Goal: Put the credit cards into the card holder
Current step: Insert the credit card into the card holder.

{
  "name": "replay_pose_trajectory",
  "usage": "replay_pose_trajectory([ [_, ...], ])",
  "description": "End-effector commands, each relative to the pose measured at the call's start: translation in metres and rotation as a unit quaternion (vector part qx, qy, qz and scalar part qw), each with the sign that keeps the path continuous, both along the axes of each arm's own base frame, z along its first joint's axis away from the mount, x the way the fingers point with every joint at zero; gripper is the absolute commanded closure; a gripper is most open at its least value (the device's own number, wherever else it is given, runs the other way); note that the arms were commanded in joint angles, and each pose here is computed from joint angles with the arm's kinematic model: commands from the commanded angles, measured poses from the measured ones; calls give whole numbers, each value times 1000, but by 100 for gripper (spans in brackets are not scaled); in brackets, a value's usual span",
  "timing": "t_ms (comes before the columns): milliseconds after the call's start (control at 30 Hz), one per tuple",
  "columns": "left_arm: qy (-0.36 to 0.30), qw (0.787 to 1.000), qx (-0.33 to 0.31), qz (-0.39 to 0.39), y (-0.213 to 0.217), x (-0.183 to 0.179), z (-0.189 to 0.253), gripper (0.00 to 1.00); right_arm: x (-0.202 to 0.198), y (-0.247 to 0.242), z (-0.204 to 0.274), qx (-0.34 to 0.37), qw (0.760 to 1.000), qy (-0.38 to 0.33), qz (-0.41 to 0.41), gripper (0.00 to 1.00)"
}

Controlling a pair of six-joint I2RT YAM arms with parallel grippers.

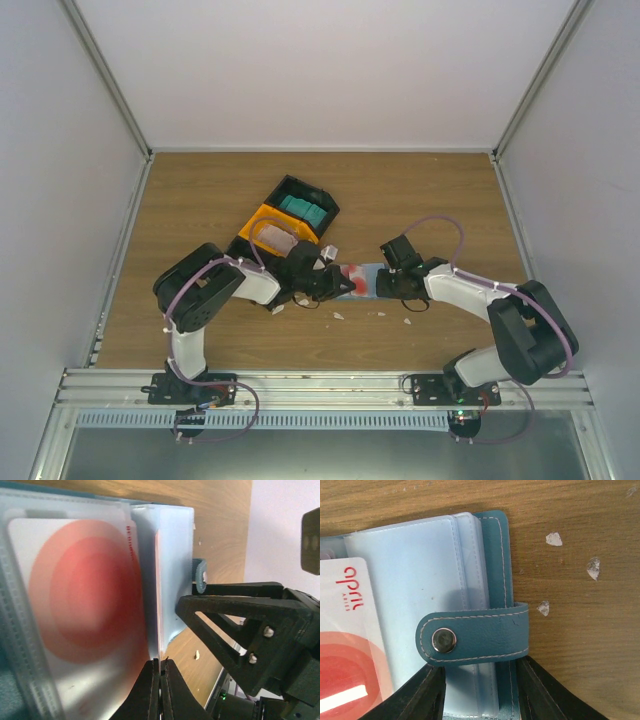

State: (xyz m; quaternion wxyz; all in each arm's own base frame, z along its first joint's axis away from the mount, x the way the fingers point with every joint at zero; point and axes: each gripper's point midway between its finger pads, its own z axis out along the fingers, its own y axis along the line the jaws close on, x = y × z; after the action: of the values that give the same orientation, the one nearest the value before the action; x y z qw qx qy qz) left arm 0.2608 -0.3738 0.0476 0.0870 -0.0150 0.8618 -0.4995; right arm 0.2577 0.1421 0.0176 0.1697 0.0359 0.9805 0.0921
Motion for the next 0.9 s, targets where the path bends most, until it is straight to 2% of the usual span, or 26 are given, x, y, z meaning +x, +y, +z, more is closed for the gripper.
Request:
replay_pose_trajectory([
  [0,-2,1000,3,12,-4,5,-3,100,-30,-10,-27,-20,998,60,-3,60],
  [200,1,1000,22,19,1,6,-13,100,-31,-10,-27,-20,998,60,-3,60],
  [600,-2,1000,9,-2,-13,8,-17,100,-34,-3,-28,-1,998,66,4,61],
  [867,11,1000,14,-24,-23,-6,-25,100,-33,-1,-26,7,998,63,2,61],
])
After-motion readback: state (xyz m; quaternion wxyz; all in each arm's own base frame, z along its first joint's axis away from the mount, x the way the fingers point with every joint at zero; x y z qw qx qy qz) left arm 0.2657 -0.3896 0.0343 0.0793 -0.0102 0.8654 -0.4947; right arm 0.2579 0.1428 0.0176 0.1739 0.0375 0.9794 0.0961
